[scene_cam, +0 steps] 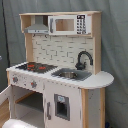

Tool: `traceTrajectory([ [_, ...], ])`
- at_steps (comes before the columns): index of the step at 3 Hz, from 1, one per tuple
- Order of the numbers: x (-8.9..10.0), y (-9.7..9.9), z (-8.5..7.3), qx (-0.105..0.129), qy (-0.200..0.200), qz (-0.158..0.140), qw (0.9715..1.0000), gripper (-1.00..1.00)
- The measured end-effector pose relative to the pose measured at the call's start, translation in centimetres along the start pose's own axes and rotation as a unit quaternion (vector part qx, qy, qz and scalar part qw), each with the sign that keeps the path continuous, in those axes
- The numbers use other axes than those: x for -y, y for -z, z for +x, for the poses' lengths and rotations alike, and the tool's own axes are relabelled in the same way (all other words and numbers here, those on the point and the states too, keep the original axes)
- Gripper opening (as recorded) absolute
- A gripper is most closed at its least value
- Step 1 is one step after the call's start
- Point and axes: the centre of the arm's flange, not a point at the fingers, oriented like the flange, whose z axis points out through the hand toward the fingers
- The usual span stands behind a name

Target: Play with the kitchen

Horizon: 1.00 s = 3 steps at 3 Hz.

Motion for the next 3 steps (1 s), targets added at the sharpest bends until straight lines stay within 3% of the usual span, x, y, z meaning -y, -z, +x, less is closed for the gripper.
traceTrajectory([
  [2, -3.3, -1.0, 1.1, 0.054, -0.041, 0.0, 0.9977, 1.0],
  [3, -4.7, -1.2, 2.1, 0.079, -0.064, -0.002, 0.9948, 1.0],
])
